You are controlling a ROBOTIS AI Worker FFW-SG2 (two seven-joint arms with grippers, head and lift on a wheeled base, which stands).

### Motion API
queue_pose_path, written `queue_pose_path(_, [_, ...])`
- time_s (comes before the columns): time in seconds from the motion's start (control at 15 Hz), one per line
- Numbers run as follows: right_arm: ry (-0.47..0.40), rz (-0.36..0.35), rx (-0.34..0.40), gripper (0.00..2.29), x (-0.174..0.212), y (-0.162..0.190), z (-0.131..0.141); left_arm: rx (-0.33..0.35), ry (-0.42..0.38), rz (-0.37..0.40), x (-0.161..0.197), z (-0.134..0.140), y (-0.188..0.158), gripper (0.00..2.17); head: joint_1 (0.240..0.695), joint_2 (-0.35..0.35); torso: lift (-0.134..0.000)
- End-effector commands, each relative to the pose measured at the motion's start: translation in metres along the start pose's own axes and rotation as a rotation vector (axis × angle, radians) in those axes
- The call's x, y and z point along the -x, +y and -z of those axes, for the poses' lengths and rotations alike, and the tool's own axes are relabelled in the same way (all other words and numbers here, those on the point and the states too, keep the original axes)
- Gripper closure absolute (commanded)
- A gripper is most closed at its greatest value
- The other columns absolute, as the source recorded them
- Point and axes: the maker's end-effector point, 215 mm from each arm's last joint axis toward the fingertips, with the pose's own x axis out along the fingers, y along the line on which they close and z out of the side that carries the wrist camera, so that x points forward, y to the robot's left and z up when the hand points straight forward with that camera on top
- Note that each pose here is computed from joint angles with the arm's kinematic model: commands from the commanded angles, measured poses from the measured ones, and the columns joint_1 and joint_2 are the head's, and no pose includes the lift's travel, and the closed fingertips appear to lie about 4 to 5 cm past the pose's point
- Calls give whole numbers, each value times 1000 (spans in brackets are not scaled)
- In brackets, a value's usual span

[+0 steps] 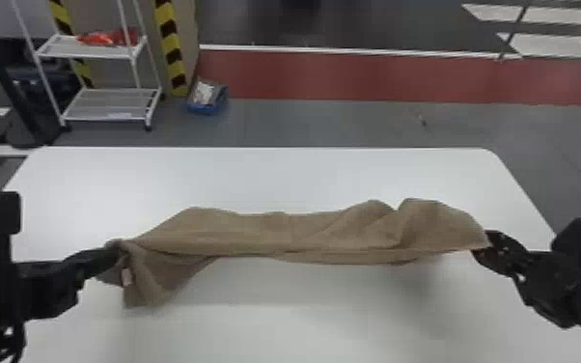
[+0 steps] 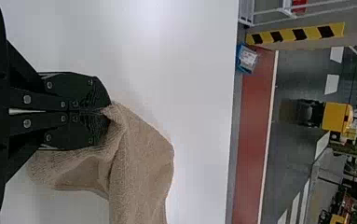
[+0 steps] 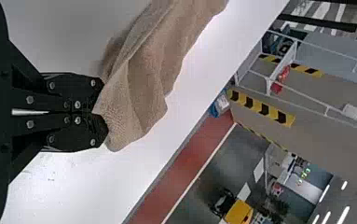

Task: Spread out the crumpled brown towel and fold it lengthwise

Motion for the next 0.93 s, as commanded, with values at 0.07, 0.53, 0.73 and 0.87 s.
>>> queue_pose_path(0.07, [37,19,4,1474,3,-7,18,47,30,-20,-18,-5,26,1926,695,-24,-124])
queue_pose_path(0.53, [47,14,-23,1474,-8,-3,25,8,-2,28,-27,-5,1,26,695,-31,-124])
queue_pose_path(0.73, [60,17,-37,1474,-14,-8,32,-37,-49,58,-28,-25,-22,36,695,-52,-124])
queue_pose_path(0.87, [78,14,-50,1474,-18,-11,44,-95,-83,67,-36,-51,-42,36,695,-71,-124])
